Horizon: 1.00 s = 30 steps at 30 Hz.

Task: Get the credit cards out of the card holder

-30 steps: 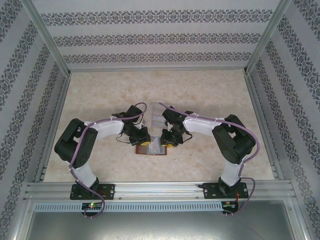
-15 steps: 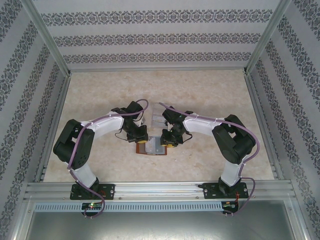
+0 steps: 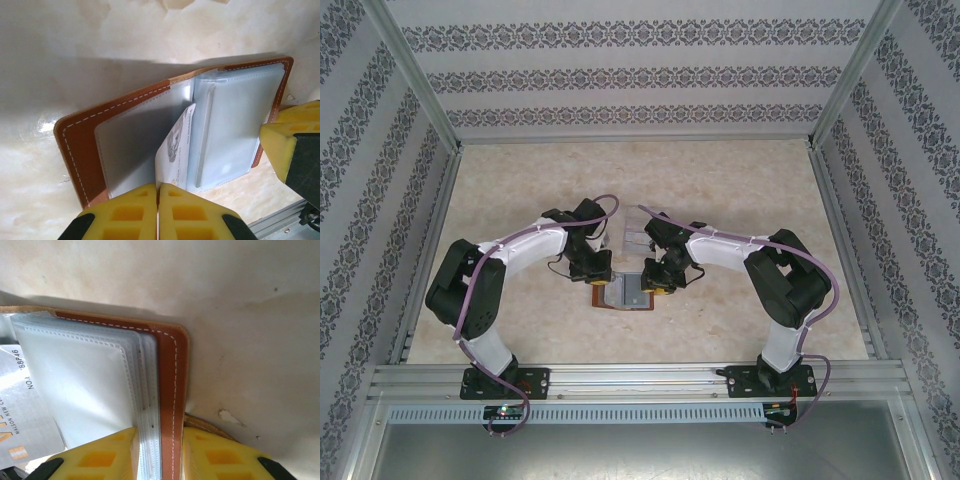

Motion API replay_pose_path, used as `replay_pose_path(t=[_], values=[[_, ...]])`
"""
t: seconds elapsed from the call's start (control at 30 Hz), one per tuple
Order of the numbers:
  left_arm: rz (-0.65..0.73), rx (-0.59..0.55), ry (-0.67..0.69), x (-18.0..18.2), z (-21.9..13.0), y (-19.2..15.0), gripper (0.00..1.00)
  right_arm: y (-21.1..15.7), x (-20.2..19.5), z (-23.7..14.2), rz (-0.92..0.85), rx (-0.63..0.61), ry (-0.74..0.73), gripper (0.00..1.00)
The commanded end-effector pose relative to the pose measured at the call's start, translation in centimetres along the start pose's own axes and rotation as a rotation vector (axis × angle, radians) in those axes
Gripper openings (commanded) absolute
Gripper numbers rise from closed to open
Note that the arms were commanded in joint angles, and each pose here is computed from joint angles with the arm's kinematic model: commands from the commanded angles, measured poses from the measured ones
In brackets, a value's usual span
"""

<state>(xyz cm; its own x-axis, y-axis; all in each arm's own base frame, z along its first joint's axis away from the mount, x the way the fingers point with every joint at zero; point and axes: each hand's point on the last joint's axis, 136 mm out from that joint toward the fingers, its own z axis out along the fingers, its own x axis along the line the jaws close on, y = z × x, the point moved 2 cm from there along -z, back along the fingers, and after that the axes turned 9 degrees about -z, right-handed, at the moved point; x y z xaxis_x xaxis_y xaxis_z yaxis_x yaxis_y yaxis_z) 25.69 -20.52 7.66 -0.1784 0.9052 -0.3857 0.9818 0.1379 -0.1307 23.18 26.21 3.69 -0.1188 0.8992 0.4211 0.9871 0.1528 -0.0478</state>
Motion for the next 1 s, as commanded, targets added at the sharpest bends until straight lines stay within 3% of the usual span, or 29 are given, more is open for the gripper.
replay_pose_path(t=[0.0,0.97], values=[[0.006,-0.002,0.046,0.7,-0.9,0.1,0.07,-0.8,-1.2,1.1,0.013,0.039,-0.049,0.29],[-0.039,0.043,-0.060,-2.0,1.2,0.0,0.13,-0.9,-1.2,1.5,0.013,0.047,-0.043,0.29]])
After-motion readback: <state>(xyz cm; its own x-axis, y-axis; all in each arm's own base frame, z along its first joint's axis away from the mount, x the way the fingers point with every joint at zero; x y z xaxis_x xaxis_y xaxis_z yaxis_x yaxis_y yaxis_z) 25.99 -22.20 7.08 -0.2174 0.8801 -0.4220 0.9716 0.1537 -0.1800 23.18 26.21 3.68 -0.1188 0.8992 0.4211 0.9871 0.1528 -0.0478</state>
